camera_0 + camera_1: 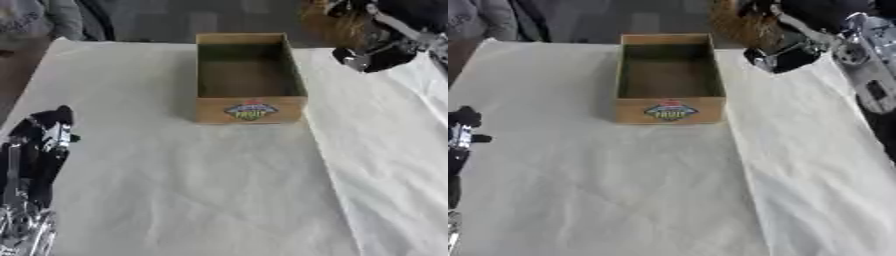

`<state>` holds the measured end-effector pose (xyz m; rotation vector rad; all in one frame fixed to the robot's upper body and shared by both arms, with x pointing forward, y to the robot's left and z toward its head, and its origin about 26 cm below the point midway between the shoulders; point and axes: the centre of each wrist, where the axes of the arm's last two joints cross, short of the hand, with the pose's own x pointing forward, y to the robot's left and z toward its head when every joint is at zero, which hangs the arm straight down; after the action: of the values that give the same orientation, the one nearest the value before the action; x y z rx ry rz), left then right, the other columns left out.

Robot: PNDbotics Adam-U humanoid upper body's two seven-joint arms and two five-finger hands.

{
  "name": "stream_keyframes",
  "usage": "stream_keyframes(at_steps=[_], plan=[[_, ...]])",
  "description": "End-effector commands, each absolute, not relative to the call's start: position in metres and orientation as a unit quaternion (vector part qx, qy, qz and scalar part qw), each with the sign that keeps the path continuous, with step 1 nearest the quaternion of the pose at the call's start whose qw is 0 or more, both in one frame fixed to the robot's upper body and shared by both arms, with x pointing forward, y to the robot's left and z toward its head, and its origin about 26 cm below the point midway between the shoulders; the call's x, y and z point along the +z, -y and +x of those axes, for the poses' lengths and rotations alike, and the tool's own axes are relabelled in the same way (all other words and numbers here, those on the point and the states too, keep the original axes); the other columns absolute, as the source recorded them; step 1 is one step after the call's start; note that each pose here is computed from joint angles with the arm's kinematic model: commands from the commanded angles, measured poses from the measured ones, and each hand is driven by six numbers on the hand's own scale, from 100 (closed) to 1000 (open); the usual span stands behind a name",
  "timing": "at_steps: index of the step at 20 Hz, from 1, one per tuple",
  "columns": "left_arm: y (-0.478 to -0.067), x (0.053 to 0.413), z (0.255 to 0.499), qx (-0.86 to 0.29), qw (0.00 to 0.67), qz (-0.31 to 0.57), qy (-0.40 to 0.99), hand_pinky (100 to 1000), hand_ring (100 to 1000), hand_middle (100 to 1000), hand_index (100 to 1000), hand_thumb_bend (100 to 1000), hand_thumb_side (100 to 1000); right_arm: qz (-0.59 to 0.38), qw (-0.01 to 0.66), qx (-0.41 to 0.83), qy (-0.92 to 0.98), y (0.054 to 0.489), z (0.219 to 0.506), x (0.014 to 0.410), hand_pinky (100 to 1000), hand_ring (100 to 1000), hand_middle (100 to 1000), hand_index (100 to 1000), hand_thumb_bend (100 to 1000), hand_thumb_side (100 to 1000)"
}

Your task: Pick up objects on the table and place them in the box.

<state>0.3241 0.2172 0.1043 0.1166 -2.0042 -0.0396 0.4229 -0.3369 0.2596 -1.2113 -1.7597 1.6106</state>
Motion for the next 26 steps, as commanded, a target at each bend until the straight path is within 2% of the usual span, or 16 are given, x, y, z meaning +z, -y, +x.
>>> stream_keyframes(at_steps=[1,9,16,19,21,22,23,24,25,26], plan=[[-0.207,0.117,0.325,-0.033,0.520,0.027,0.853,541,761,492,607,347,483,-0.455,0.270,0.561,0.637,0.350,0.441,0.262,159,331,418,668,199,100],[-0.181,0.136,0.328,-0.072,0.498,-0.026,0.864,541,761,491,607,348,475,-0.462,0.355,0.547,0.601,0.372,0.464,0.223,197,365,458,679,100,100],[-0.173,0.141,0.328,-0.087,0.494,-0.046,0.864,540,761,491,606,347,475,-0.448,0.400,0.545,0.585,0.379,0.469,0.197,351,481,580,746,100,106],[-0.171,0.142,0.328,-0.090,0.493,-0.049,0.864,539,760,491,606,349,475,-0.434,0.415,0.555,0.576,0.376,0.471,0.186,437,584,675,800,100,148],[-0.171,0.142,0.328,-0.091,0.492,-0.051,0.864,539,760,491,606,350,476,-0.422,0.422,0.568,0.567,0.373,0.471,0.181,526,662,752,848,100,176],[-0.170,0.142,0.328,-0.091,0.493,-0.052,0.864,539,760,491,606,350,476,-0.416,0.425,0.574,0.563,0.371,0.472,0.180,563,690,777,864,100,260],[-0.170,0.141,0.328,-0.091,0.493,-0.052,0.864,539,760,491,606,351,475,-0.411,0.424,0.581,0.560,0.369,0.472,0.180,637,739,814,884,100,373],[-0.170,0.141,0.328,-0.092,0.493,-0.052,0.864,539,760,491,606,351,475,-0.408,0.422,0.587,0.557,0.367,0.473,0.181,652,748,822,888,100,397],[-0.170,0.141,0.328,-0.092,0.493,-0.052,0.864,539,760,490,606,352,475,-0.406,0.418,0.595,0.554,0.364,0.473,0.182,778,827,882,923,100,582],[-0.170,0.141,0.328,-0.092,0.493,-0.052,0.864,538,760,490,606,353,475,-0.405,0.412,0.604,0.550,0.361,0.473,0.185,801,845,893,930,100,611]])
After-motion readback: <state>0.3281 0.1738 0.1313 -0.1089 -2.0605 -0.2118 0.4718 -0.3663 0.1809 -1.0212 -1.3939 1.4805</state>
